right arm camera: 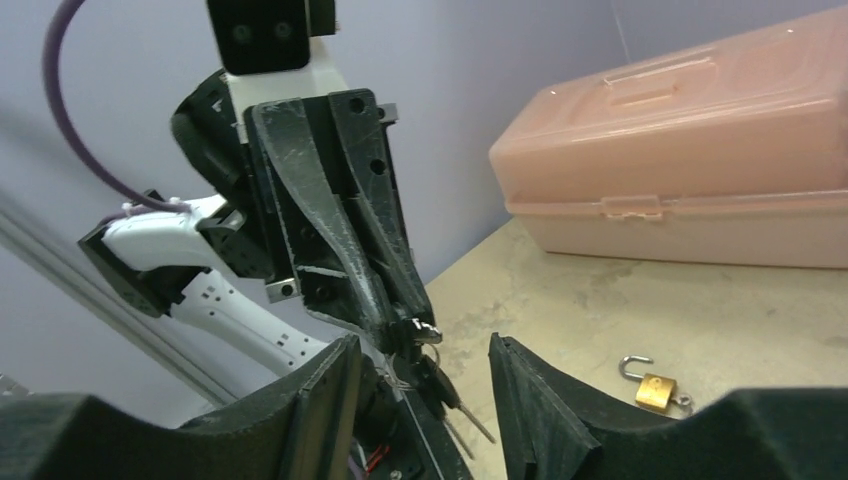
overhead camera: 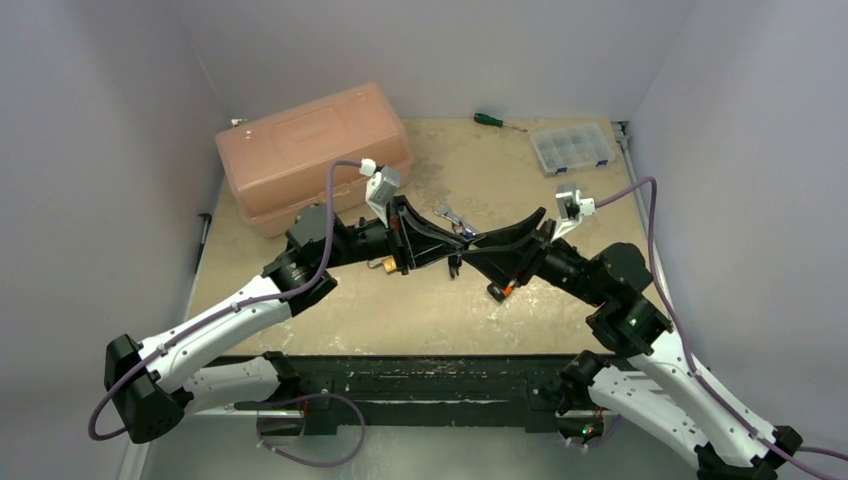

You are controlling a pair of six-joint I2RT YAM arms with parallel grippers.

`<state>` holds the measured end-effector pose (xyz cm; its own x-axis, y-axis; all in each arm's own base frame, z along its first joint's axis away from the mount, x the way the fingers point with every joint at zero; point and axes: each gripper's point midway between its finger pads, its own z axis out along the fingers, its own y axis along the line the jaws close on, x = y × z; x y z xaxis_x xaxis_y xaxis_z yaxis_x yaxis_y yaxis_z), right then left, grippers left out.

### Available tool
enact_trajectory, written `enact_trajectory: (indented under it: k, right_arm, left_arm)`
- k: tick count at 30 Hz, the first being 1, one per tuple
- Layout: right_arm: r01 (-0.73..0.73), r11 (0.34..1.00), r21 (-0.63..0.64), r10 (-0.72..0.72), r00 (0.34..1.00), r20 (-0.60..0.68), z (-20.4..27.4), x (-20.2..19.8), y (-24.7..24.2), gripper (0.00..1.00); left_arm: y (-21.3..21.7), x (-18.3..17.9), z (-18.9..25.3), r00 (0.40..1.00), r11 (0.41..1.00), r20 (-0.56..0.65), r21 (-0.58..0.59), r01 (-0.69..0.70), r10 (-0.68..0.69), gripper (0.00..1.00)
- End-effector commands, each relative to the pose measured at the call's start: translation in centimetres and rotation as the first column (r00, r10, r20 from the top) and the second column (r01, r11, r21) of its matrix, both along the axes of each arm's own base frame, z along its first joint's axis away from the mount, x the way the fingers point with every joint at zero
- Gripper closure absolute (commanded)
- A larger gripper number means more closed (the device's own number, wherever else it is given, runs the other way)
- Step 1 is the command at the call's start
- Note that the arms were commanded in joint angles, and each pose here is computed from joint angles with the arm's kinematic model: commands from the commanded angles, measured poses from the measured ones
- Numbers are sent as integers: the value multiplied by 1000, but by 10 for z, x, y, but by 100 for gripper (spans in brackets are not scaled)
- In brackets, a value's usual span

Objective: Unlock with the key

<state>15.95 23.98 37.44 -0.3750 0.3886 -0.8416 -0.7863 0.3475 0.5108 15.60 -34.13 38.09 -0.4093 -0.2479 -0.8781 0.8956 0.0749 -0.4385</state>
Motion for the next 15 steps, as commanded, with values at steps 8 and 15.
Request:
enact_trajectory:
  k: [8, 15]
  right_arm:
    - [-59, 996, 70, 51, 993, 110, 24, -19, -4, 54]
    - [-73, 996, 58, 68, 993, 92, 19, -16, 1, 75]
  left_arm:
    - [4, -17, 20, 994, 998, 86, 22, 65, -67, 100]
    - [4, -17, 21, 994, 998, 86, 20, 65, -67, 100]
